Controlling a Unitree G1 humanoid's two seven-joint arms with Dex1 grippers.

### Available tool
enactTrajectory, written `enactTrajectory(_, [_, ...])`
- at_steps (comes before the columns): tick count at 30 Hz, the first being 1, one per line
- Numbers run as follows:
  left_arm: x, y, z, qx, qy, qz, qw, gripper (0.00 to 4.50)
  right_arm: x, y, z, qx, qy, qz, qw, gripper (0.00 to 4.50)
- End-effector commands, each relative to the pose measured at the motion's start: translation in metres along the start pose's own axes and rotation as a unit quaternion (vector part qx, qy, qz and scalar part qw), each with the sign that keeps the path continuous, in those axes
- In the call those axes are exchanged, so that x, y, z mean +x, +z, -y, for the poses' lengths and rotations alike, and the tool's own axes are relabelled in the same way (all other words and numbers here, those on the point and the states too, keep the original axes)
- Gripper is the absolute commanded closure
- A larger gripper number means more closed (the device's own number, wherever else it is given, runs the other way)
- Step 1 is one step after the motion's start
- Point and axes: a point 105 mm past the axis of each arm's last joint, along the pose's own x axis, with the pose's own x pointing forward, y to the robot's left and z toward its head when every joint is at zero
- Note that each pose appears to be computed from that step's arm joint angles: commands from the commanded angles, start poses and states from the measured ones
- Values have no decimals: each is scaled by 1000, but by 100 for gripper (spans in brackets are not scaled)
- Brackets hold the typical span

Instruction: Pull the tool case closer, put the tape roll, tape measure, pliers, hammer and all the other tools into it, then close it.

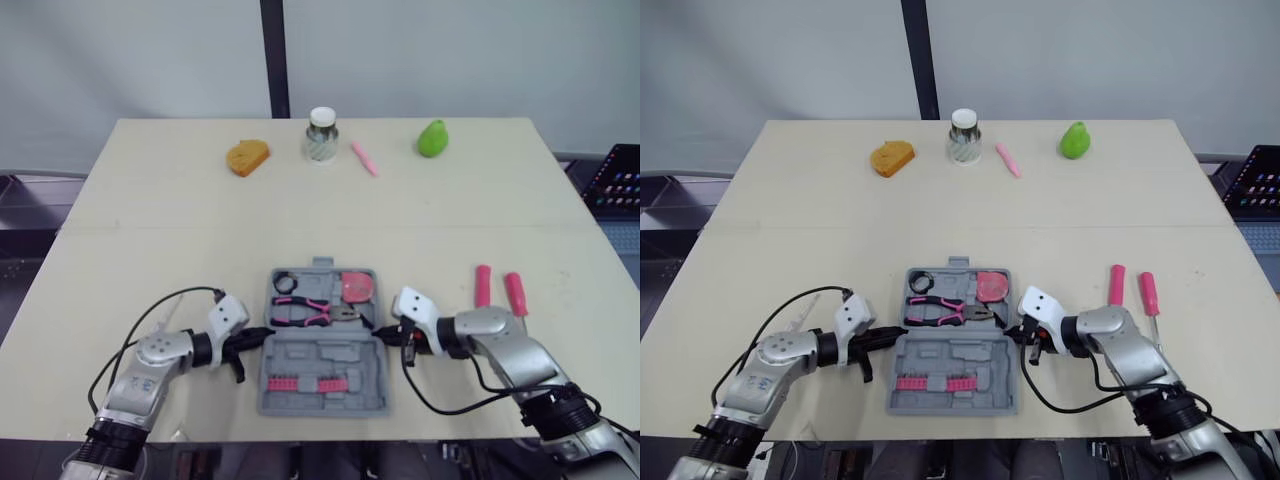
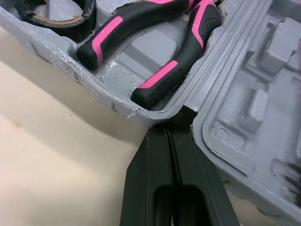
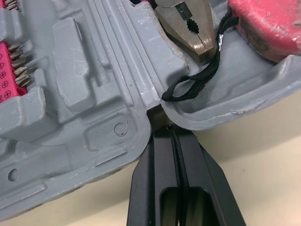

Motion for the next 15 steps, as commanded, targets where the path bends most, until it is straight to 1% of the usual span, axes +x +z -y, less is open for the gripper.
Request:
enactTrajectory(1, [7, 3, -2, 6, 8, 3, 1000, 444, 7, 23, -7, -30, 18, 39, 999, 445])
enactTrajectory(8, [7, 3, -2, 5, 10, 4, 1000, 444, 7, 25, -4, -30, 14, 42, 999, 445])
enactTrajectory(15, [8, 3, -1, 5, 8, 5, 1000, 444, 7, 20, -13, -27, 37, 34, 998, 445])
